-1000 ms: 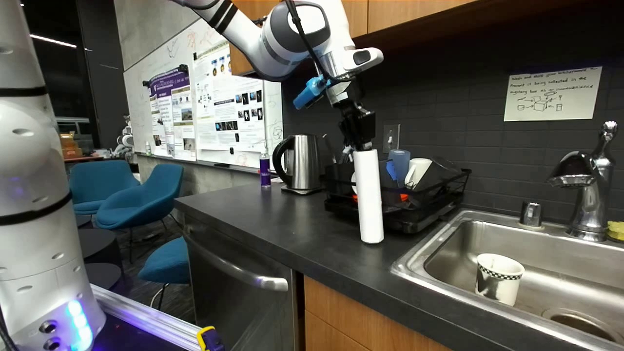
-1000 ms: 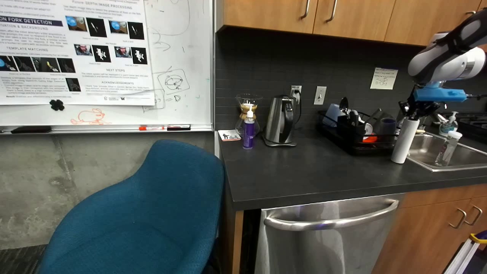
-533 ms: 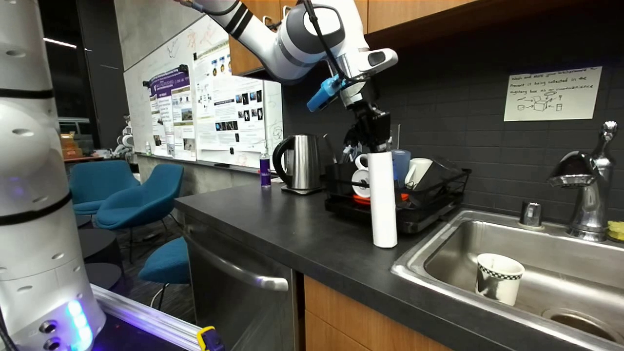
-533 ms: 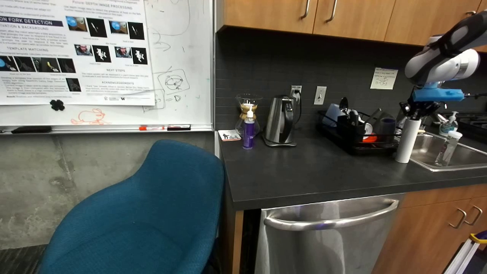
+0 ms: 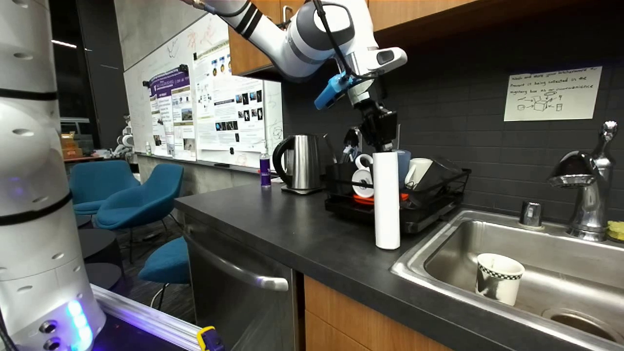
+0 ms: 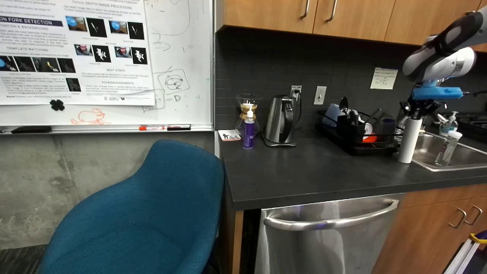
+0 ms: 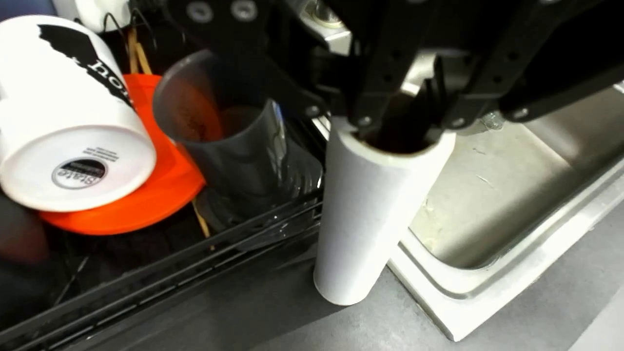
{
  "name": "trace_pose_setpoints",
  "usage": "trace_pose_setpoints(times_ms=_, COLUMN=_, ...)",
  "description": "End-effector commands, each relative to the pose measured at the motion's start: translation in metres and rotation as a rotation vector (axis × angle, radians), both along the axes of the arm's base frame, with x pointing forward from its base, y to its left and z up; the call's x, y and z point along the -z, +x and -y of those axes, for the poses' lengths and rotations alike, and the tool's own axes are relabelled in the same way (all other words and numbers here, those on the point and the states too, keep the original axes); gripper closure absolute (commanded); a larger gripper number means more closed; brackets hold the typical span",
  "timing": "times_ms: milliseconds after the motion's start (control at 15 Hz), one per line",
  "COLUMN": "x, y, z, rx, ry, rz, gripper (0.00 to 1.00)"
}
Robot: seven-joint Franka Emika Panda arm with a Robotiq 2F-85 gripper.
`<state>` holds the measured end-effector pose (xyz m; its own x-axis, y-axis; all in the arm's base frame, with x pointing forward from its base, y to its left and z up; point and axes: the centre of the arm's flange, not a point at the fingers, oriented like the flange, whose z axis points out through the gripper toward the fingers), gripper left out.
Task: Move the paper towel roll to the left
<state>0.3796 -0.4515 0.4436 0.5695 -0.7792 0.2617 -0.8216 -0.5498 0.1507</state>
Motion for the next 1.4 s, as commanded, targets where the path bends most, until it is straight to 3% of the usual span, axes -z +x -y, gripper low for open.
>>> trace_pose_setpoints(times_ms=0, x=0.001, y=0.009, z=0.017, rx=0.037, ry=0.015, rz=0.008, gripper=0.50)
trace_pose_setpoints(times_ms=200, x=0.002, y=0.007, z=0.021, rx=0.058, ry=0.036, rz=0.015, gripper=0.50)
trace_pose_setpoints(times_ms=267, x=0.002, y=0.006, z=0.022, rx=0.063, ry=0.040, rz=0.017, gripper=0.85)
trace_pose_setpoints(times_ms=333, x=0.001, y=0.006, z=0.023, rx=0.067, ry=0.042, rz=0.020, gripper=0.95)
trace_pose_setpoints(times_ms=400, x=0.001, y=0.007, z=0.023, rx=0.070, ry=0.044, rz=0.026, gripper=0.99)
trace_pose_setpoints(times_ms=1333, x=-0.024, y=0.007, z=0.022, rx=0.060, ry=0.003, rz=0.079, gripper=1.00)
